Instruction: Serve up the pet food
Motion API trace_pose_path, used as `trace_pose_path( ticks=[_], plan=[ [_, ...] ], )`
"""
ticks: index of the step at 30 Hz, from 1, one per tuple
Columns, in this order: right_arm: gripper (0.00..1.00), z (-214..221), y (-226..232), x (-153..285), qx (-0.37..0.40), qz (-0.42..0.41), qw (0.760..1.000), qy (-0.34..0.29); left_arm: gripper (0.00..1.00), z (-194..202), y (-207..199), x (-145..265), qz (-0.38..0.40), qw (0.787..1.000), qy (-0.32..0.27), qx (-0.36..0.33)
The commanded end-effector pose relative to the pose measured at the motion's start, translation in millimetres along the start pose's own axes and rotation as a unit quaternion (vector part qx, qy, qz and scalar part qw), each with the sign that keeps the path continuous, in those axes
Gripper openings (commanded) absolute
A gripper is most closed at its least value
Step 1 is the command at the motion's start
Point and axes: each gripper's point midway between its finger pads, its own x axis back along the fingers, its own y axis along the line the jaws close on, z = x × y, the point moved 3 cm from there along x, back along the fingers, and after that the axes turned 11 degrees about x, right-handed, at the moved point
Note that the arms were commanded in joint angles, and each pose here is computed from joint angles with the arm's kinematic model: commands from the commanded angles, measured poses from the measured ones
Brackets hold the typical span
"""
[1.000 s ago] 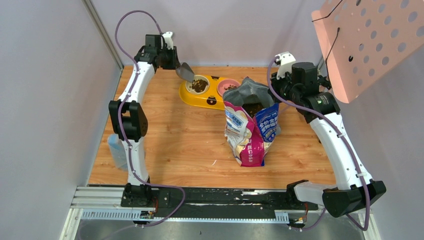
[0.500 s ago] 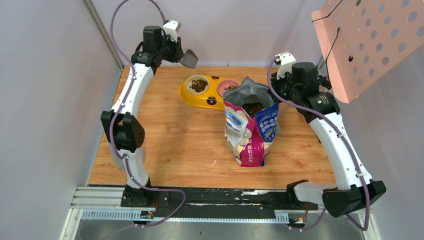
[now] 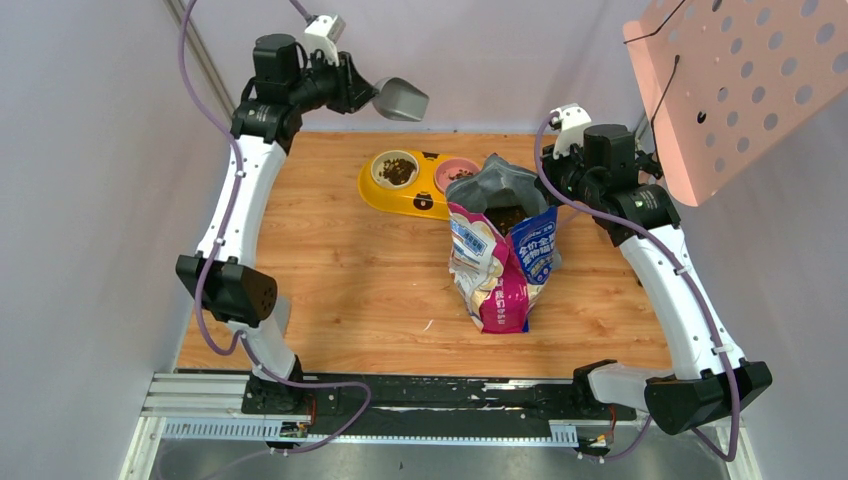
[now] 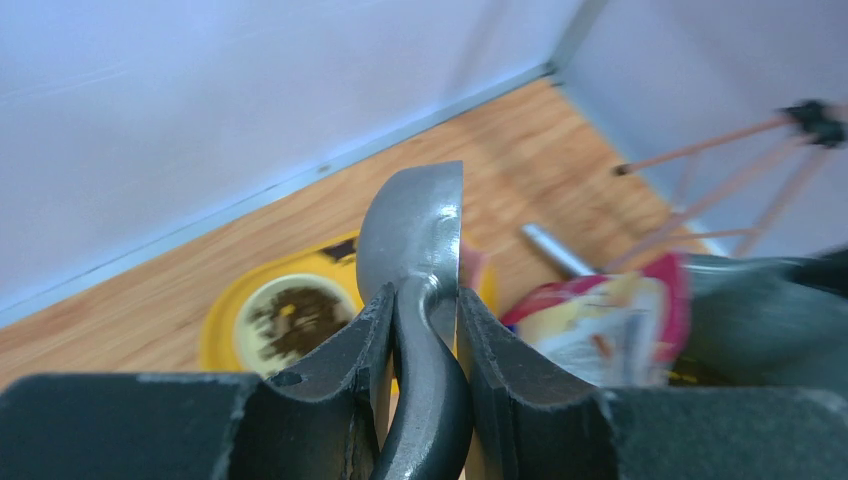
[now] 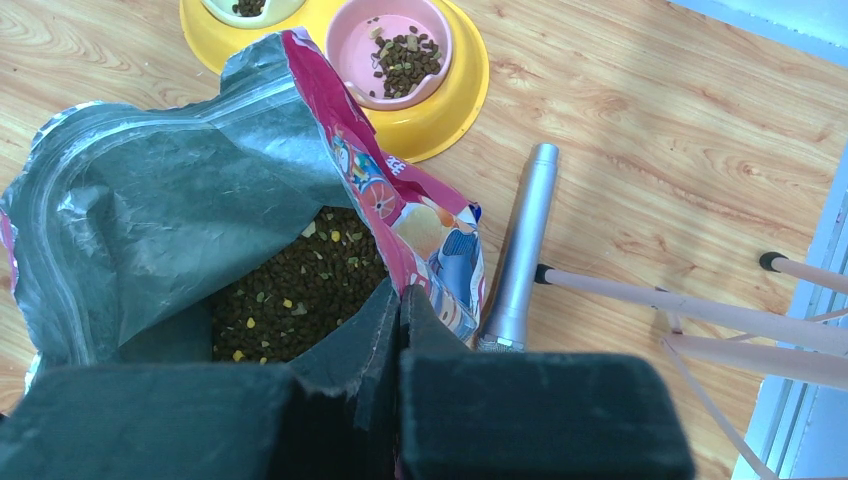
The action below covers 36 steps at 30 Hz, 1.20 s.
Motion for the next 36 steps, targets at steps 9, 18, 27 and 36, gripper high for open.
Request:
trace_pose_path(
  ticks=[9, 18, 27, 36],
  plan=[
    [0.00, -39.3, -12.1, 7.6, -0.014, 0.027, 0.997, -0.070, 0.00, -11.3, -170.0, 60.6, 0.306, 0.952, 0.025, -0.011],
    [0.00, -53.1, -11.8, 7.4, -0.026, 0.021, 0.996, -0.084, 0.00, 63.8, -183.5, 45.3, 0.292, 0.944, 0.148, -0.029],
    [0.00, -70.1, -13.6, 11.8, -0.026, 0.019, 0.994, -0.106, 0.00, 101.1, -187.1, 9.1, 0.180, 0.959, 0.198, -0.094],
    [0.00, -71.9, -12.0, 10.6, -0.038, 0.014, 0.994, -0.104, 0.00, 119.1, -169.6, -23.1, 0.073, 0.974, 0.207, -0.050]
  ],
)
